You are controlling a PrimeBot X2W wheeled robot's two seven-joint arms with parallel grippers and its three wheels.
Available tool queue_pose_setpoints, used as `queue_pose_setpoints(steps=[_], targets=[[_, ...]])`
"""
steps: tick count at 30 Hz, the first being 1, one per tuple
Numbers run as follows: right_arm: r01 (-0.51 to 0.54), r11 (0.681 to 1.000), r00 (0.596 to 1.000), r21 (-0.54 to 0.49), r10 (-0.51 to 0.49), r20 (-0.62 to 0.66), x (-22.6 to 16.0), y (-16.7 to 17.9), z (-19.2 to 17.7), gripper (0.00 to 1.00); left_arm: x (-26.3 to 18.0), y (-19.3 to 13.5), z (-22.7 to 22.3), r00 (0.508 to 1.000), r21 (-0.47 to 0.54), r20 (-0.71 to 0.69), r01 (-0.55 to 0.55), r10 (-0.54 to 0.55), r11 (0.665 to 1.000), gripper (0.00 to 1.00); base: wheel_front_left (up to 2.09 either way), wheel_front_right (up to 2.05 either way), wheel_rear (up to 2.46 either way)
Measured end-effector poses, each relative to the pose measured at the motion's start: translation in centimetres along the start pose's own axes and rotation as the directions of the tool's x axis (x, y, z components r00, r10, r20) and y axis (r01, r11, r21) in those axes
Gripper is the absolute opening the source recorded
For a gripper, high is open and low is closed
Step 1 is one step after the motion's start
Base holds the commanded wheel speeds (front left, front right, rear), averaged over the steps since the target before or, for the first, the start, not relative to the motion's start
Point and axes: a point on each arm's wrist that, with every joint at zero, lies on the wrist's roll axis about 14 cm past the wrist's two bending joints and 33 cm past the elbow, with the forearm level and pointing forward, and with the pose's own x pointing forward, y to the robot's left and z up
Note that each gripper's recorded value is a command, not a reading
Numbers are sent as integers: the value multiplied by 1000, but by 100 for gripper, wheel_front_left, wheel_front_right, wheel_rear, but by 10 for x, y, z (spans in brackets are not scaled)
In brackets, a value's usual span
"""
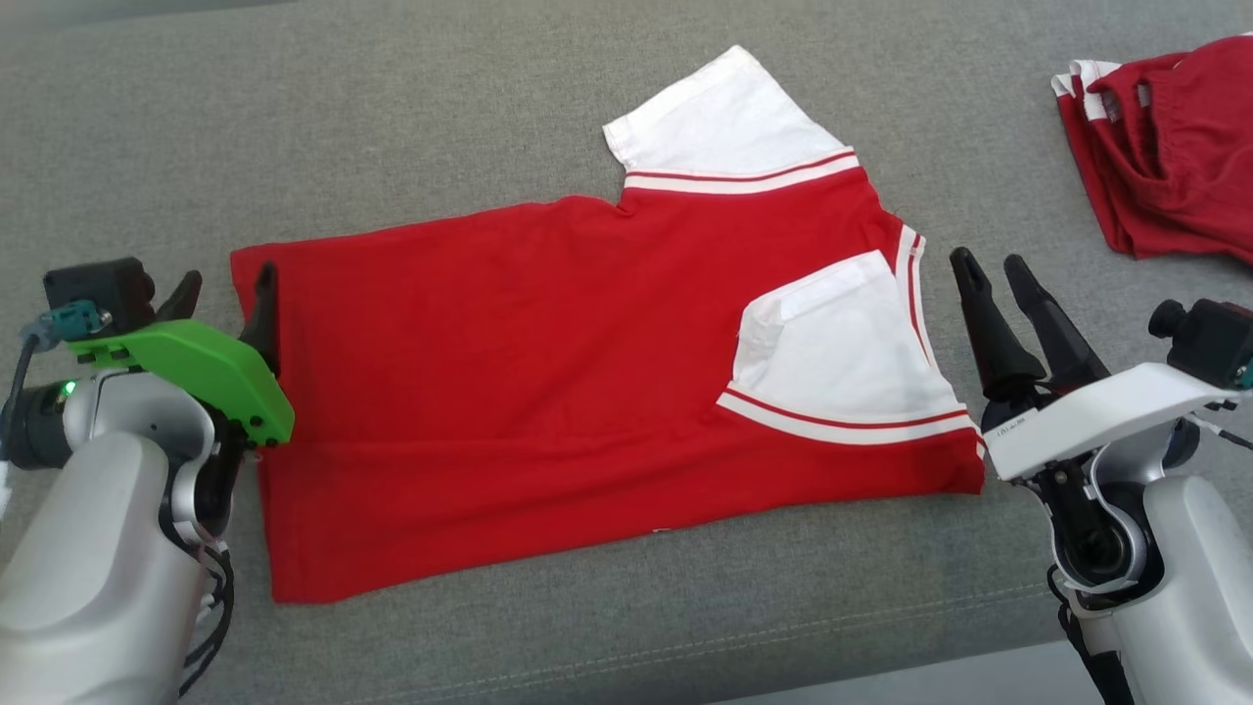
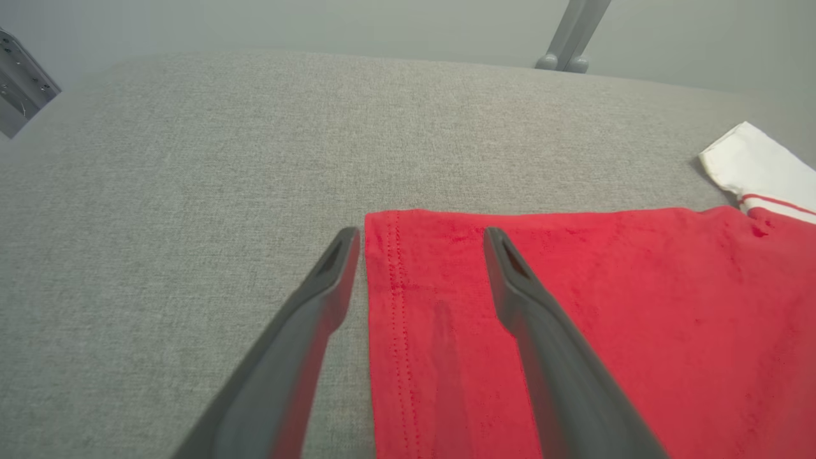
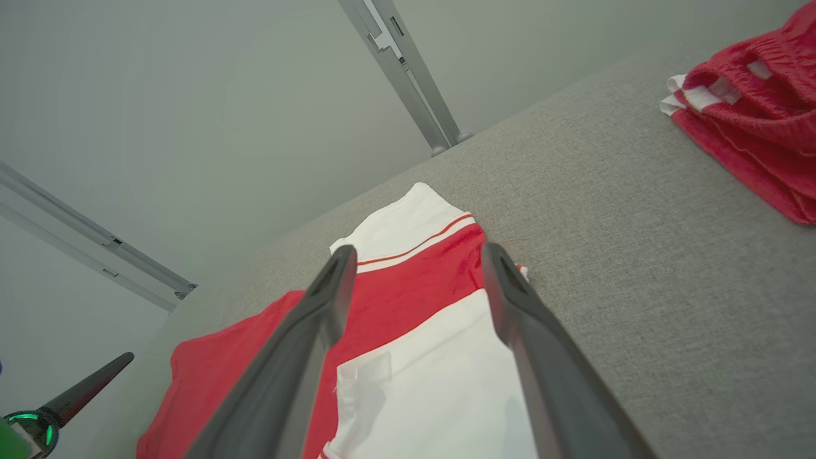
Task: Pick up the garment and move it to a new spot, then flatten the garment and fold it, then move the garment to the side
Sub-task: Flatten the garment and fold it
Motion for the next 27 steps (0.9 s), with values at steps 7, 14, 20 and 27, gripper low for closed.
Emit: queue_pose_setpoints(steps=[7, 14, 20, 27], targets=[[-12, 1000, 999, -23, 12, -34, 12, -3, -6, 100, 29, 14, -8, 996, 59, -75, -37, 41, 998, 100, 0, 0, 0], [-12, 1000, 998, -28, 10, -64, 21, -8, -17, 100, 50, 27, -26, 985, 96, -154, -66, 80, 993, 100, 0, 0, 0], [-21, 999, 997, -26, 19, -78, 24, -7, -23, 100, 53, 33, -41, 978, 96, -183, -86, 102, 992, 100, 0, 0, 0], [-42, 999, 997, -34, 39, -69, 29, -2, -17, 100, 59, 15, -43, 985, 102, -169, -23, 40, 994, 100, 0, 0, 0]])
